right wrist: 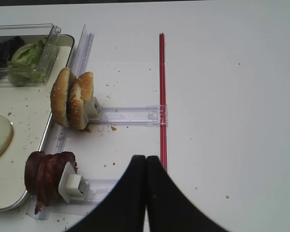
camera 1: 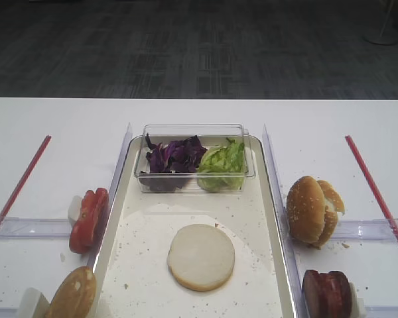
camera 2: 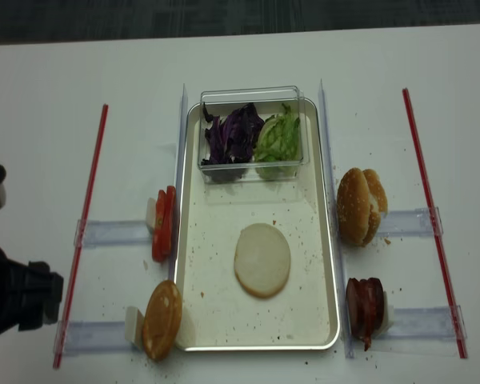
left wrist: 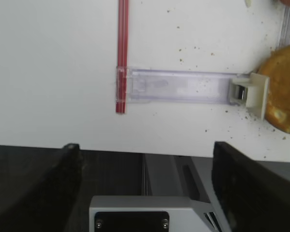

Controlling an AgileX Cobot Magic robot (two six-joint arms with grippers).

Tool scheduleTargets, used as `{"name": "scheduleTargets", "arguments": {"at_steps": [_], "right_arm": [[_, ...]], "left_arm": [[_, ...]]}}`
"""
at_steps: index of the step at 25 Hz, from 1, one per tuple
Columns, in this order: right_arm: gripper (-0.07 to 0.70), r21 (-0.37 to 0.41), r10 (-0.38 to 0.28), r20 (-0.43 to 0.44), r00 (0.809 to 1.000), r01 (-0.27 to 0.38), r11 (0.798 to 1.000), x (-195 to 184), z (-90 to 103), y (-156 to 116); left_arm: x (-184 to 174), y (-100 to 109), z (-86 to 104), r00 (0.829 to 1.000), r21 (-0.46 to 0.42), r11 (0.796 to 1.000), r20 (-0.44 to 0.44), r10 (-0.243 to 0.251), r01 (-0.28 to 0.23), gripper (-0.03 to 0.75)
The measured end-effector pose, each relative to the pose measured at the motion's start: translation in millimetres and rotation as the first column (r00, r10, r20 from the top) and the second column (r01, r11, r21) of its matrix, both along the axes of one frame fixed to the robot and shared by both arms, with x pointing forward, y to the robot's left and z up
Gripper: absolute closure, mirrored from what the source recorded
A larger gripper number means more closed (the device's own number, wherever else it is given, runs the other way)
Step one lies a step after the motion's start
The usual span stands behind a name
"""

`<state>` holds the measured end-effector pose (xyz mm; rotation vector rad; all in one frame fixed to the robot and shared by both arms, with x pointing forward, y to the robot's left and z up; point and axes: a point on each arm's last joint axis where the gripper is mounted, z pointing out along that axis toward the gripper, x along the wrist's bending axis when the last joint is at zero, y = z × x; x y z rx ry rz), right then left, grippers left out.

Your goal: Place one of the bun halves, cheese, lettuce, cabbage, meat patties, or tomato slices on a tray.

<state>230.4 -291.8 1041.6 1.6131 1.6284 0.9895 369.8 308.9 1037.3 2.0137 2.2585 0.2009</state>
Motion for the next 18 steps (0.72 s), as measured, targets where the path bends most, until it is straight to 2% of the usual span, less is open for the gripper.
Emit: {"name": "scheduleTargets", "arguments": {"at_steps": [5,9,12,18], "right_arm": [[0.267,0.000,0.000,0.000,1.000,0.000,1.000,0,0.0,0],[0.267,0.000,0.000,0.000,1.000,0.000,1.000,0,0.0,0],[0.267,0.000,0.000,0.000,1.000,0.000,1.000,0,0.0,0],[0.267,0.000,0.000,0.000,1.000,0.000,1.000,0,0.0,0]], "left_arm": [[-35,-2,-0.7,0.995,0.002,1.000,0.100,0.008,-0.008,0.202],[-61,-3,4.2,0.974,0.006,1.000,0.227,0.009,-0.011,0.203],[-79,-4,3.7,0.953,0.004,1.000,0.303,0.010,-0.012,0.203],[-103,-5,9.1,0.897,0.008,1.000,0.443,0.008,-0.013,0.205]]}}
